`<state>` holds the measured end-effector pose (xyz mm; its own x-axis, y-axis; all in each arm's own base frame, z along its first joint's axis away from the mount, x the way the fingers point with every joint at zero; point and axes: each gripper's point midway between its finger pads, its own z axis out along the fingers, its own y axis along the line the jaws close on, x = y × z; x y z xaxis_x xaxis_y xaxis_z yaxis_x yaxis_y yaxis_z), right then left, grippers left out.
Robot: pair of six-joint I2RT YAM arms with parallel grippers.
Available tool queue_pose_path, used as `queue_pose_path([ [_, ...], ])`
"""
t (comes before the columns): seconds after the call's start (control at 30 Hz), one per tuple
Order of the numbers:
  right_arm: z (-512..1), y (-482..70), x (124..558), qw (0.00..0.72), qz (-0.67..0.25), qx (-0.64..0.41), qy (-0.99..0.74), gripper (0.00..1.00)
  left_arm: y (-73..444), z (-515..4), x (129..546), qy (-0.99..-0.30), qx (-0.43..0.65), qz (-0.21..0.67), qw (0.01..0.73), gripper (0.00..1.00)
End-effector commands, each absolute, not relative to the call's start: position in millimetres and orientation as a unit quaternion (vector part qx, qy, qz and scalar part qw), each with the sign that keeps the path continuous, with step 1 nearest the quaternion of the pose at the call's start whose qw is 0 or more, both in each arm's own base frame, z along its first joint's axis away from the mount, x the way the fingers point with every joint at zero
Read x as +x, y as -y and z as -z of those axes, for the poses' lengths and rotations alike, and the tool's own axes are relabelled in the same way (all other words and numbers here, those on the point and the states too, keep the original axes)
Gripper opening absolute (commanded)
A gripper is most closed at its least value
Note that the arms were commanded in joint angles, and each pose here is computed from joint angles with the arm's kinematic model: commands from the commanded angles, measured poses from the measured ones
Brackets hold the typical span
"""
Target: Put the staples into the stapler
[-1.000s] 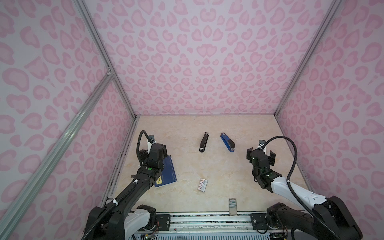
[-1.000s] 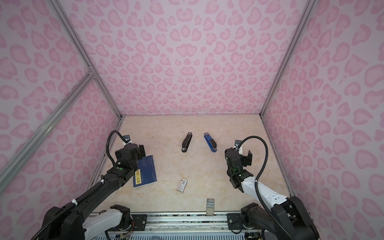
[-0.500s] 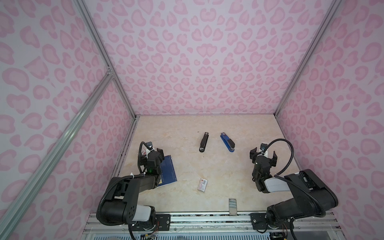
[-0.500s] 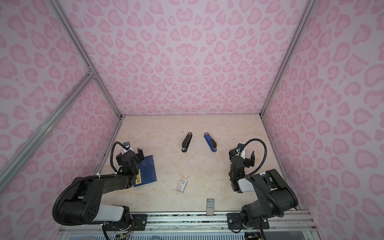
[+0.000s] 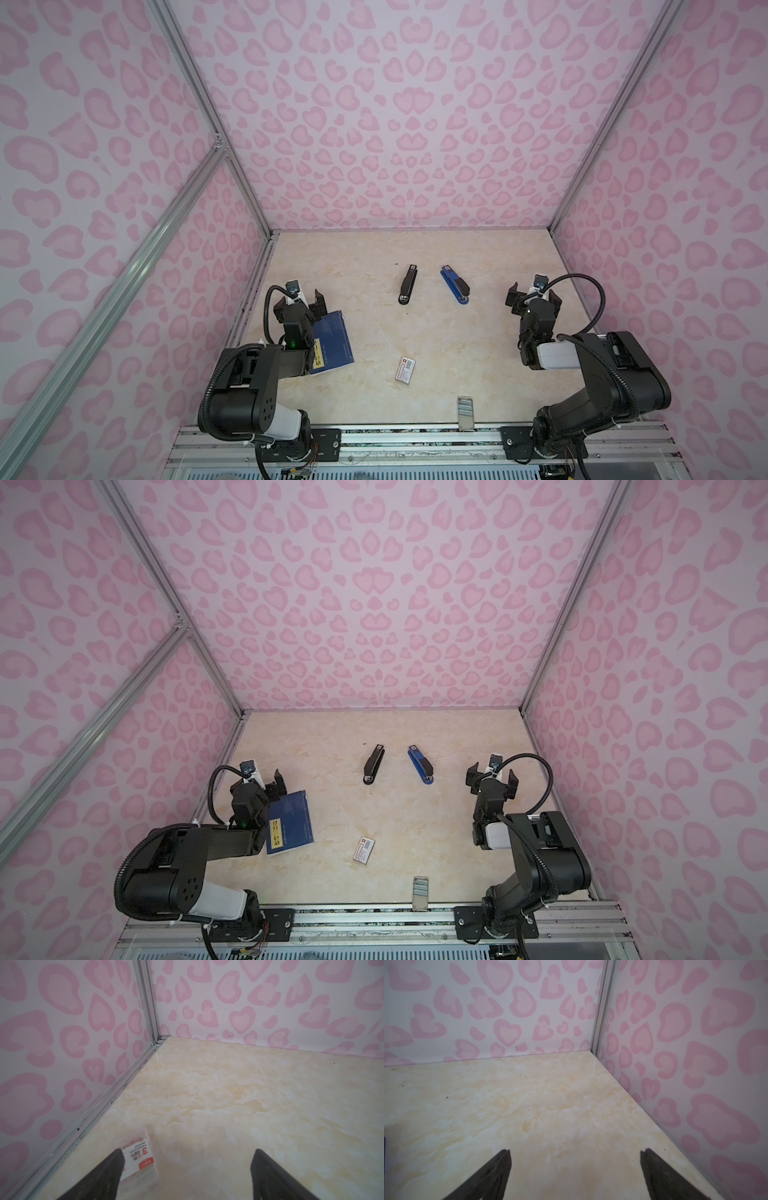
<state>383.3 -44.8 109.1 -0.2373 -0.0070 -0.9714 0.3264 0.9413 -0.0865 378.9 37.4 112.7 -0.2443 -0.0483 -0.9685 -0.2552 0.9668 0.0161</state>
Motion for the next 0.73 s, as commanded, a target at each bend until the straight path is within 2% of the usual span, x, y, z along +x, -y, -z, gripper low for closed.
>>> queue_pose_path([
  [0.0,-103.4,30.0,381.9,0.605,0.111,0.074,-0.785,1.00,-35.3,-120.5,381.8,-0.775,-0.099,-0.075,0.620,0.97],
  [0.07,-108.0,28.9,380.3,0.622,0.115,0.073,-0.771,1.00,-35.0,-120.5,381.2,-0.775,-0.099,-0.074,0.620,0.97],
  [0.7,-106.6,31.2,381.5,0.615,0.117,0.080,-0.775,1.00,-34.8,-119.5,382.8,-0.778,-0.096,-0.064,0.617,0.97],
])
